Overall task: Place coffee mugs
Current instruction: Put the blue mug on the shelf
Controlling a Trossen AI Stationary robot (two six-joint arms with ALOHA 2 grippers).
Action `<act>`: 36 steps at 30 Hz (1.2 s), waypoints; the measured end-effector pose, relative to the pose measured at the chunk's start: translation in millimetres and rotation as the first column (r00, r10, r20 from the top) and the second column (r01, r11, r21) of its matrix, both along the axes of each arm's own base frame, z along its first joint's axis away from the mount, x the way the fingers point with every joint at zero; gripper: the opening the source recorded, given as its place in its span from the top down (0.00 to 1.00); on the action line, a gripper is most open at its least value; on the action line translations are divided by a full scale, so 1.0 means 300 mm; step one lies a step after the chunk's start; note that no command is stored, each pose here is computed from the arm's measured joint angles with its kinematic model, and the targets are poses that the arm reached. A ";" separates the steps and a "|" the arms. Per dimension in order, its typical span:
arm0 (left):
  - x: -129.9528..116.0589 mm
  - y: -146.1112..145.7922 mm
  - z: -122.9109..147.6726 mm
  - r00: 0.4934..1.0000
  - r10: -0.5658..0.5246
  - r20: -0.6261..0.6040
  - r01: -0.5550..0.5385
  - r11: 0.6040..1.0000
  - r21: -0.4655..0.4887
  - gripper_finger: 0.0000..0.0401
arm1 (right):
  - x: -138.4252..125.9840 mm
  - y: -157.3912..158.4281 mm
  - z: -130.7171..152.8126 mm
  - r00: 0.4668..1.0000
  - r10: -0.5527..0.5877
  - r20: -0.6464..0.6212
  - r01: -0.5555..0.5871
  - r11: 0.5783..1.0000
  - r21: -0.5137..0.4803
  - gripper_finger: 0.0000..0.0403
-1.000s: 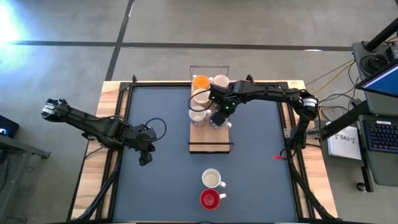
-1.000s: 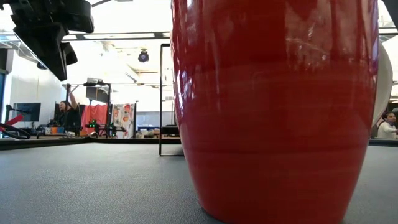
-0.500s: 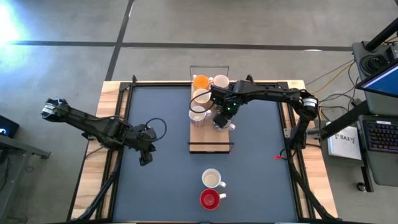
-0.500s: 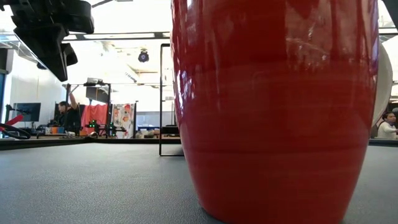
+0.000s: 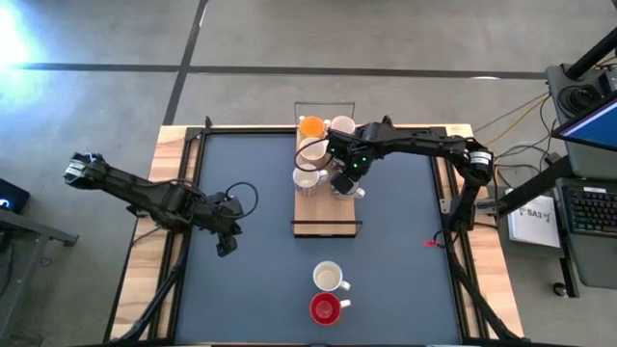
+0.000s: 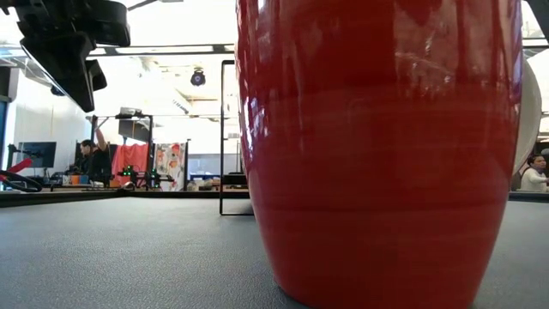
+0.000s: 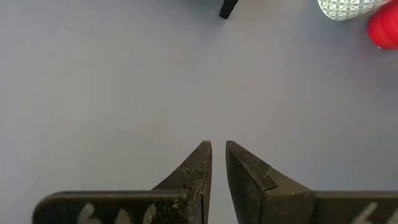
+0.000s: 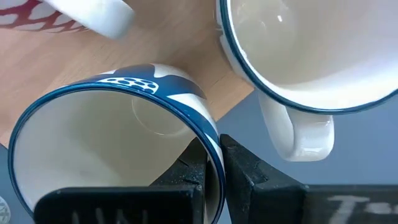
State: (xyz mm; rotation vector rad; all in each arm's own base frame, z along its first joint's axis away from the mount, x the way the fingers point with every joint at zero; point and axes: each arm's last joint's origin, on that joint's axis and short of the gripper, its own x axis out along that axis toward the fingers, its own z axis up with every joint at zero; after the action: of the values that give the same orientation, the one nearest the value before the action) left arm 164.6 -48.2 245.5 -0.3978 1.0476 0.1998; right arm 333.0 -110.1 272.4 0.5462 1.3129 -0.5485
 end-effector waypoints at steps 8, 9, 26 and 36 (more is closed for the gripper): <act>0.001 0.002 0.000 1.000 0.005 0.001 -0.005 1.000 0.002 0.93 | 0.001 -0.002 0.000 1.000 0.001 0.004 -0.001 1.000 -0.002 0.94; 0.001 0.002 0.000 1.000 0.007 0.001 -0.007 1.000 0.001 0.93 | 0.001 -0.002 0.000 1.000 0.002 0.003 -0.002 1.000 -0.003 0.94; 0.001 0.002 0.000 1.000 0.007 0.001 -0.007 1.000 0.001 0.93 | 0.002 0.002 0.001 1.000 0.013 0.014 -0.014 1.000 0.026 0.94; 0.000 0.002 0.000 1.000 0.007 0.001 -0.007 1.000 0.001 0.93 | 0.002 0.003 0.001 1.000 0.025 0.015 -0.025 0.999 0.027 0.94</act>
State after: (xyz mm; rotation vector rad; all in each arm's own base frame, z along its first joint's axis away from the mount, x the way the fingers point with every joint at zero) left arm 164.7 -47.7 245.5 -0.4005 1.0455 0.2063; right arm 333.6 -109.3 272.8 0.5545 1.3135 -0.5055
